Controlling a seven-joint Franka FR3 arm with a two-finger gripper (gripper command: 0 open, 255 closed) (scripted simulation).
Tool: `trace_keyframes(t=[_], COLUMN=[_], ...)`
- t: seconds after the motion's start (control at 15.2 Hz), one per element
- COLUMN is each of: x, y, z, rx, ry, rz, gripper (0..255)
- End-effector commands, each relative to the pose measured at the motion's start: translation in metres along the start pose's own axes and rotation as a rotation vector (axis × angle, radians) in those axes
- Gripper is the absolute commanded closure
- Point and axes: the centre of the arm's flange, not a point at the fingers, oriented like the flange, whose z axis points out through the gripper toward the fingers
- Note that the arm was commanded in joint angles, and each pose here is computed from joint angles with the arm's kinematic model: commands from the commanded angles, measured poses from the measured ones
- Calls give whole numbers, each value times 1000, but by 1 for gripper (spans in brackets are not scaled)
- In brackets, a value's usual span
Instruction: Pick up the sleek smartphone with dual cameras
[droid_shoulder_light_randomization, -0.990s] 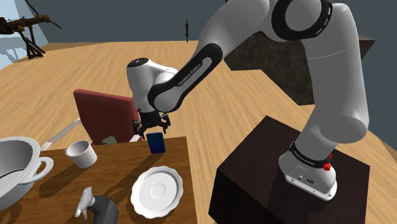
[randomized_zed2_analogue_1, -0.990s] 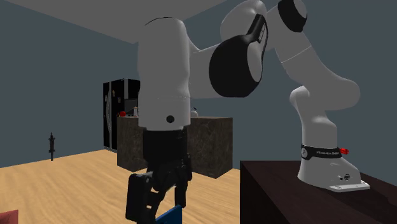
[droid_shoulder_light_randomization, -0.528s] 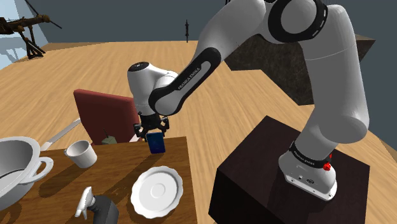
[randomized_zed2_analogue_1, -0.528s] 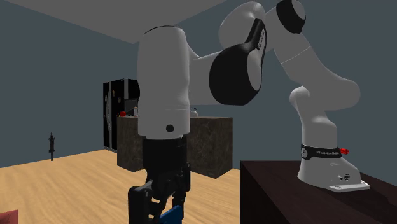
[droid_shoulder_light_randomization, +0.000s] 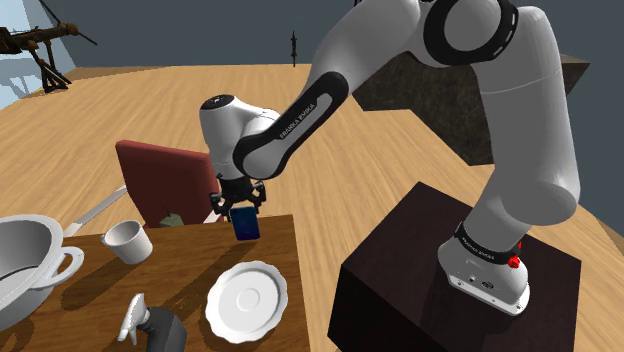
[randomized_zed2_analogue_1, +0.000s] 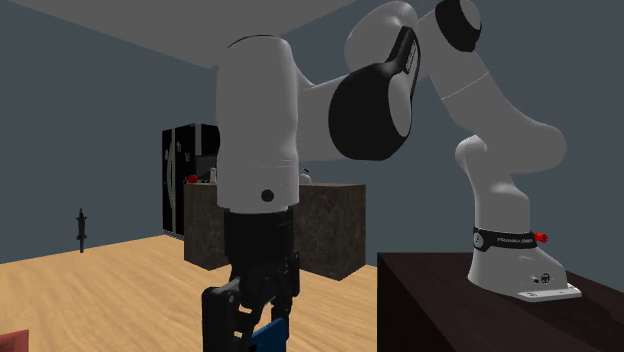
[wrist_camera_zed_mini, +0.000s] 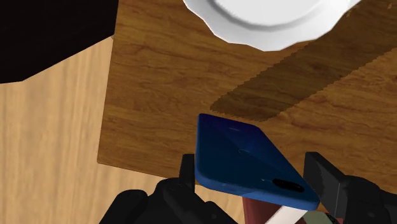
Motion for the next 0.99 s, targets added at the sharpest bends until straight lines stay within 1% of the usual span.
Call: trace_keyframes(t=[0.0, 0.79, 0.92], x=[0, -1, -1], y=[0, 0, 0], z=[-10, -73, -74], rx=[-1, -1, -1], ry=[0, 0, 0], rz=[0, 0, 0], gripper=[255, 255, 255])
